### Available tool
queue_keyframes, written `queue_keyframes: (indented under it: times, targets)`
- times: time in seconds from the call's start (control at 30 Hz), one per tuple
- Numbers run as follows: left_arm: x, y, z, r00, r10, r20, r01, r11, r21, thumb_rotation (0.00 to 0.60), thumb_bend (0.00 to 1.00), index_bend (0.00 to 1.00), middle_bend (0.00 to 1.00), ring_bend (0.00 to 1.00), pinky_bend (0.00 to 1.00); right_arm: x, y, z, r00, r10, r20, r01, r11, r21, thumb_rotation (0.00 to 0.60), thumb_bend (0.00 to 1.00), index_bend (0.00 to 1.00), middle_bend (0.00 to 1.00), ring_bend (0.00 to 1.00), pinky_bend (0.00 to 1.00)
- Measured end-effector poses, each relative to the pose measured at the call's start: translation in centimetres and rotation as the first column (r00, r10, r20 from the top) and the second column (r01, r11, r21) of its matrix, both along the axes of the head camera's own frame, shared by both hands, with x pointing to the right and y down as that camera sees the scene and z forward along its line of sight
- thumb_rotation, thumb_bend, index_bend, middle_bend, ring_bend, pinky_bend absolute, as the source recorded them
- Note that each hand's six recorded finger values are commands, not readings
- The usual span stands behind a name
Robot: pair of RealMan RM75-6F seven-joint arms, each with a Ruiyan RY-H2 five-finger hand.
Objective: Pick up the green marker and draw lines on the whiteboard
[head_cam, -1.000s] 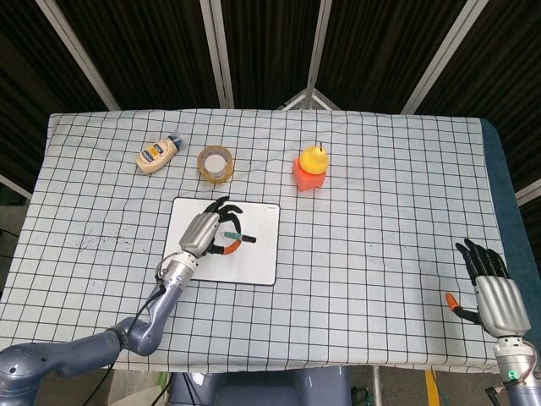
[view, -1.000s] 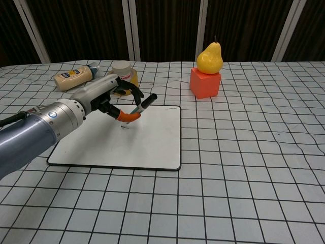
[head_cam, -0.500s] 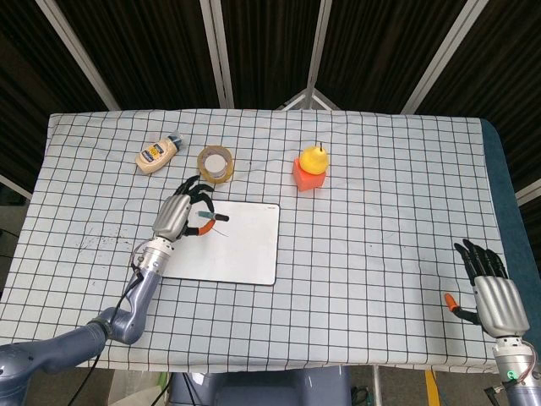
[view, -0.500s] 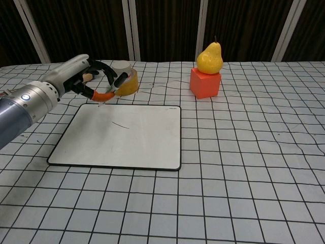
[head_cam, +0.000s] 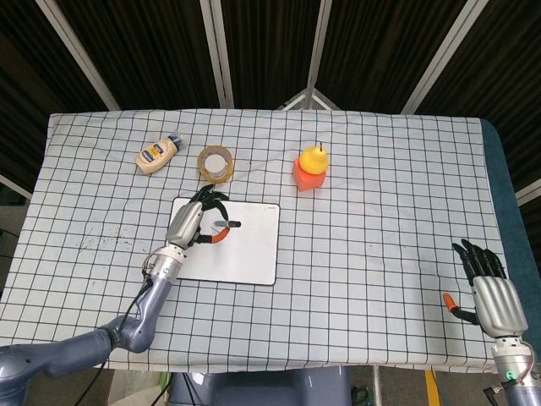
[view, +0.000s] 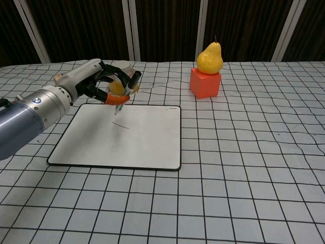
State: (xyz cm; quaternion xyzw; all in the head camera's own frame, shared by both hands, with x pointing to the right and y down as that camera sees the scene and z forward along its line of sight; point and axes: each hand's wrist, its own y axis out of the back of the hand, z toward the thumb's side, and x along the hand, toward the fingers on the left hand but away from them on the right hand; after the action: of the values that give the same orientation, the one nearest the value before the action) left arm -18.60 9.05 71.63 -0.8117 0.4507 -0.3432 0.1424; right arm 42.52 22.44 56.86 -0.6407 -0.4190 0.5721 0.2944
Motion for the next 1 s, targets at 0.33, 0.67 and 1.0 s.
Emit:
queue_keyframes:
  times: [0.33,0.67,1.0]
  targets:
    - [3.0,0.6,0.7,1.000,0.005,0.004,-0.005,1.000,-0.015,0.600,0.53,0.71,0.25,0.05,0.11,0.0,0.0,0.0,1.000,-0.001,0.004,0.001,1.000,-0.002,0.600,0.32,0.00,0.00,0.00,0.04]
    - [4.4,0.6,1.1,1.000,0.001,0.003,-0.001,0.999,-0.034,0.600,0.53,0.71,0.25,0.05,0.11,-0.1,0.0,0.0,1.000,-0.003,0.007,0.003,1.000,-0.005,0.600,0.32,0.00,0.00,0.00,0.04]
    - [5.1,0.9,1.0,1.000,0.013,-0.009,-0.014,0.999,-0.037,0.600,0.53,0.71,0.25,0.05,0.11,-0.1,0.0,0.1,1.000,-0.004,0.007,0.004,1.000,-0.006,0.600,0.32,0.00,0.00,0.00,0.04]
